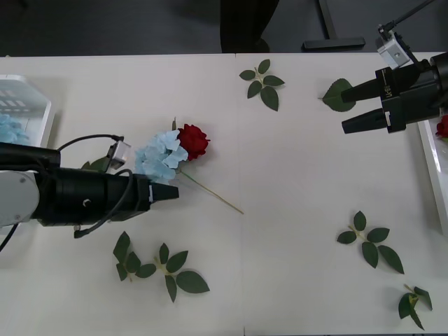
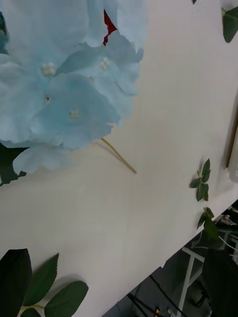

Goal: Place the red flowers into the right box and the blue flowers into the left box. If a person shows an open palm, hand one flower to the person first, then continue sorting.

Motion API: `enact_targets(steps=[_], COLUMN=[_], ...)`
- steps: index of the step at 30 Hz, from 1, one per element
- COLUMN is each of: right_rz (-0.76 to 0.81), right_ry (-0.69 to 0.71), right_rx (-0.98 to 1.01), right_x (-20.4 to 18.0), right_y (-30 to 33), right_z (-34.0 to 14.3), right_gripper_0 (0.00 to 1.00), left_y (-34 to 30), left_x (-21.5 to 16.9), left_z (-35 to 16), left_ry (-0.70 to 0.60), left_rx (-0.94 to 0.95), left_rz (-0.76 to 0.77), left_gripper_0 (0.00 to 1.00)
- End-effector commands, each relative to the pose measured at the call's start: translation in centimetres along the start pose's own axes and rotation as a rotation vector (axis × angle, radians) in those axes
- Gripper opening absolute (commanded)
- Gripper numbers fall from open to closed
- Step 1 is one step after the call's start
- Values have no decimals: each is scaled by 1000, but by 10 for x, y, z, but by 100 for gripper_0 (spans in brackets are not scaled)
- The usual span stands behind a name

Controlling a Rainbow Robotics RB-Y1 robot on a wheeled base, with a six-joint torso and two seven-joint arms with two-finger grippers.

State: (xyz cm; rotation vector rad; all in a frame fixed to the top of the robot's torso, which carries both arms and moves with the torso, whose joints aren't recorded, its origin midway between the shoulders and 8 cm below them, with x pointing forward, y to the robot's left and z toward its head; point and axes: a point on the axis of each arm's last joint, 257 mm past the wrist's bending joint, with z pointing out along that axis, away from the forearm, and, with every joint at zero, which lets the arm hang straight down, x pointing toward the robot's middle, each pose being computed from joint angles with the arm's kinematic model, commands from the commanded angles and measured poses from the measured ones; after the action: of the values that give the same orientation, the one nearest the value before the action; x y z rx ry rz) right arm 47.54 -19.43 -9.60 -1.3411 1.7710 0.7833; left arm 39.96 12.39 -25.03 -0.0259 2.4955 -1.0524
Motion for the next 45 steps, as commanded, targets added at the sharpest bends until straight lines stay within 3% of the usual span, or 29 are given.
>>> enact_targets(steps=[1, 7, 12, 31, 45], right_rz=[-18, -18, -18, -18, -18], right_ry=[-8, -8, -8, -8, -8], right_rx=[19, 19, 19, 19, 19], right_x=[-5, -5, -5, -5, -5], right_y=[-4, -4, -4, -4, -4], right_z=[-9, -9, -9, -9, -9], right_gripper_0=[86, 87, 100, 100, 100], left_y=[-47, -60, -67, -36, 8], left_x=[0, 8, 6, -64, -100], left_z=[21, 42, 58, 107, 91], left_ry=[-7, -4, -34, -302, -438], left_rx=[-17, -133, -183, -406, -534], left_rz=[-31, -130, -180, -320, -305], left_gripper_0=[100, 100, 100, 100, 100])
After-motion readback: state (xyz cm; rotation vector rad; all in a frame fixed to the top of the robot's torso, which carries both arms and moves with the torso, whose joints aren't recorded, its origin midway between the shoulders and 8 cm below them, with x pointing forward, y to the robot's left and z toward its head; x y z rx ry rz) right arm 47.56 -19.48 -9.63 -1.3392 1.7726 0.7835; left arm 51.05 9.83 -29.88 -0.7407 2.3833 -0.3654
